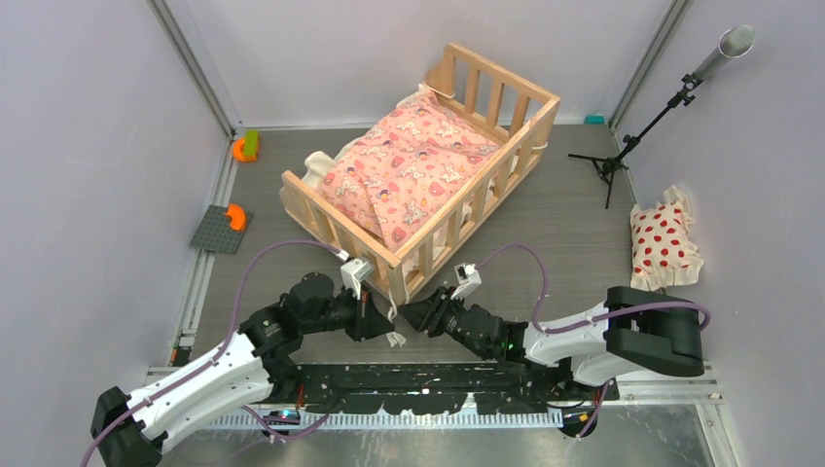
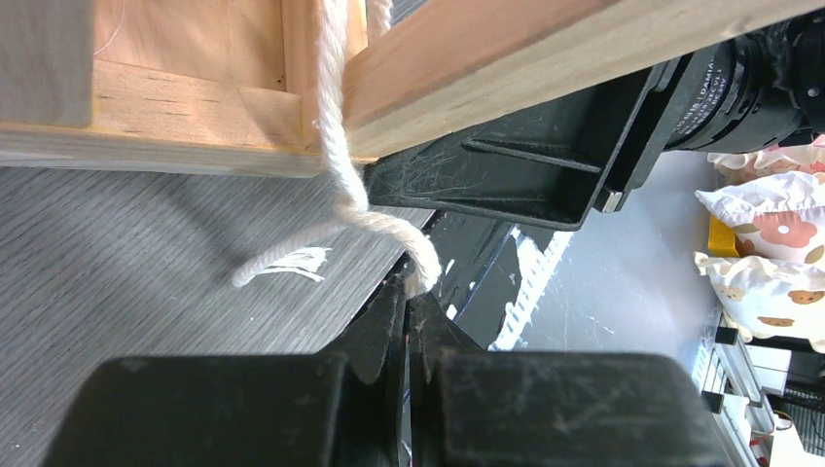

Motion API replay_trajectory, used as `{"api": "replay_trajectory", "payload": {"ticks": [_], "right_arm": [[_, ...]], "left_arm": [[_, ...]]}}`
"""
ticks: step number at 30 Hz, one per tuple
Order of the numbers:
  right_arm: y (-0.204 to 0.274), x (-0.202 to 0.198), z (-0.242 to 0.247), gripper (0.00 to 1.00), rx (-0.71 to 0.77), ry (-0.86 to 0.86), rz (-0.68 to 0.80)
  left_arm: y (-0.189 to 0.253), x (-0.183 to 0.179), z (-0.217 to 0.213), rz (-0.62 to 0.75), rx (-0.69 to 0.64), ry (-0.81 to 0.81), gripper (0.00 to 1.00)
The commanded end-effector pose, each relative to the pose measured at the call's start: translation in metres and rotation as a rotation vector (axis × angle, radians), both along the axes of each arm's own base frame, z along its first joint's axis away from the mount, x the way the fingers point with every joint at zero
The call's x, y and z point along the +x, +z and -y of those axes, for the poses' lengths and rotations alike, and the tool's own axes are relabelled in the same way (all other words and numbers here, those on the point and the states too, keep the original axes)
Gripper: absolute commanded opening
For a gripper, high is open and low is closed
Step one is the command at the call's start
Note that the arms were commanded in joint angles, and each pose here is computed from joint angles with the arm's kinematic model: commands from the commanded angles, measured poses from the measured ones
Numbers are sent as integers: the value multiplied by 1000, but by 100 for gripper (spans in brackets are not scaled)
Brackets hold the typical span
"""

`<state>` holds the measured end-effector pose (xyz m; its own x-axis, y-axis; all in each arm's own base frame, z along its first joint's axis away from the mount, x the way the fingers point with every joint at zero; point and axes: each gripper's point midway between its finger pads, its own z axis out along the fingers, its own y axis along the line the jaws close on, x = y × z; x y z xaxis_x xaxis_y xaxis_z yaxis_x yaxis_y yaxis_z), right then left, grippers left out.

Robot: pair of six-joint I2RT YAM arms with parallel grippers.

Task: Set up the pet bed

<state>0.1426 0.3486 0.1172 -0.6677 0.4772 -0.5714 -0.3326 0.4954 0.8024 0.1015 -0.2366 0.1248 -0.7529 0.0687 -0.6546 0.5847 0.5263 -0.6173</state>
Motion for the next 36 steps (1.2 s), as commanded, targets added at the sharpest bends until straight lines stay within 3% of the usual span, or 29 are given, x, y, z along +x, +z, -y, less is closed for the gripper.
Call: {"api": "replay_trajectory", "payload": {"ticks": [1, 6, 19, 30, 36], "right_arm": [[8, 13, 7, 36, 27, -53, 41], [12, 20, 9, 29, 21, -50, 88], [19, 19, -3, 30, 45, 43, 179], [19, 18, -3, 2, 38, 50, 181], [8, 10, -3, 1, 2, 89, 152]], "left_arm": [[5, 2, 2, 18, -16, 6, 0], [4, 3, 2, 18, -16, 6, 0], [4, 3, 0, 23, -15, 13, 0], [2, 4, 0, 26, -20, 22, 0], [12, 7, 4, 51, -86, 38, 0]]}}
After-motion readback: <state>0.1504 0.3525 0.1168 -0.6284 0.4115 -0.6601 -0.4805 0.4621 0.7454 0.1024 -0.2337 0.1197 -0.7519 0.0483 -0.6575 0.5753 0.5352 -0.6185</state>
